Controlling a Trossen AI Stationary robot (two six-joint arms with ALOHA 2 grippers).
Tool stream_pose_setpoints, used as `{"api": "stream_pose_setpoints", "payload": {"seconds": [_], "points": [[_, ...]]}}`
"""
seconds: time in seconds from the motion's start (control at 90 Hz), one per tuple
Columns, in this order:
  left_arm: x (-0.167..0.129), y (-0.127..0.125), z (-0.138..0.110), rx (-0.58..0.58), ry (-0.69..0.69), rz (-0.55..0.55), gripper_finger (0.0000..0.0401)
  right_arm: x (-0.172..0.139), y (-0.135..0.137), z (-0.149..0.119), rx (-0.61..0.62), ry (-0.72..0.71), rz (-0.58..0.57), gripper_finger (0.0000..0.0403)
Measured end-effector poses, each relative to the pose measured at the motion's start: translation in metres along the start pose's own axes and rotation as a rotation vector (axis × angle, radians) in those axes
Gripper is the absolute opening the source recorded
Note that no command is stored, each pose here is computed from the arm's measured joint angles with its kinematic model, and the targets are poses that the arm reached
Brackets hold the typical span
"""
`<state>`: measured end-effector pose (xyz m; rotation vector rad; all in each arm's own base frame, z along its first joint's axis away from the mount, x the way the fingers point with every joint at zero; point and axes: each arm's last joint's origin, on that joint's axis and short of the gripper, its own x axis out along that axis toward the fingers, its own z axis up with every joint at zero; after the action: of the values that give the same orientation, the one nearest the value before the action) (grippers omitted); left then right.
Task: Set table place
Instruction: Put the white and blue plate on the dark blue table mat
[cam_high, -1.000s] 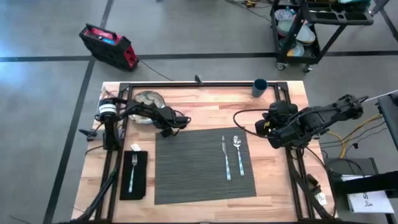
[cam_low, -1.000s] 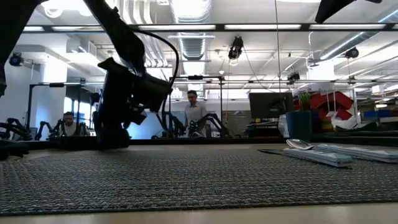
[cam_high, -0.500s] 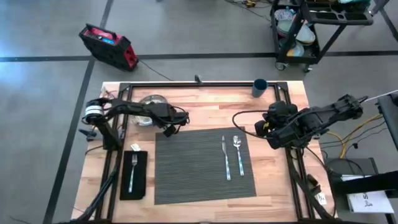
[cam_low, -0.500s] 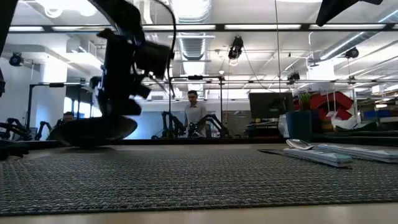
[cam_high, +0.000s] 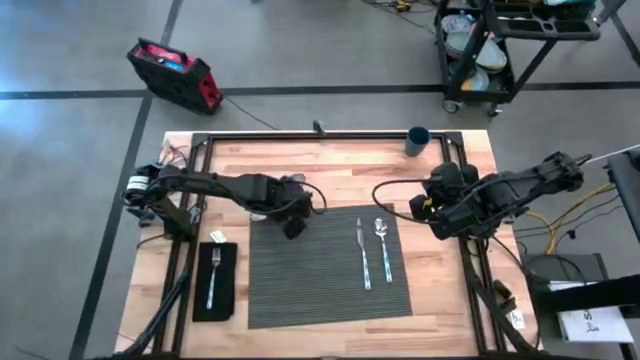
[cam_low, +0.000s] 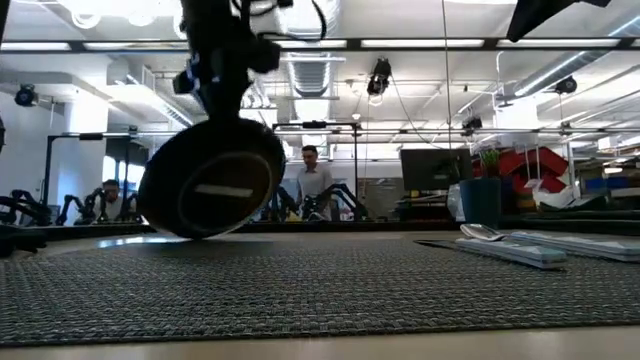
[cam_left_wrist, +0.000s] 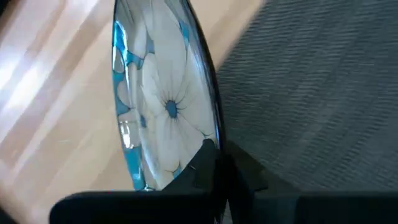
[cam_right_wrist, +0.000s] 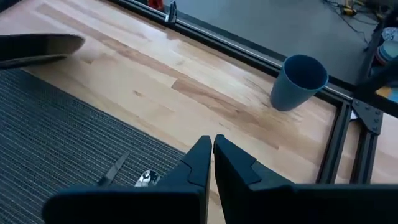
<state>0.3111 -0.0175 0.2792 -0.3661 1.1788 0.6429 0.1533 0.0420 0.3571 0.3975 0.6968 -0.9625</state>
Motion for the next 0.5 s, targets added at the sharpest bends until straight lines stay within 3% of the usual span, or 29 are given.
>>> {"api": "stream_pose_setpoints", "payload": {"seconds": [0.5], "points": [[-0.045, -0.045, -0.029, 0.041, -0.115, -0.108, 0.0001, 0.003, 0.000, -0.003, -0.051, 0.003, -0.010, 0.0002]]}}
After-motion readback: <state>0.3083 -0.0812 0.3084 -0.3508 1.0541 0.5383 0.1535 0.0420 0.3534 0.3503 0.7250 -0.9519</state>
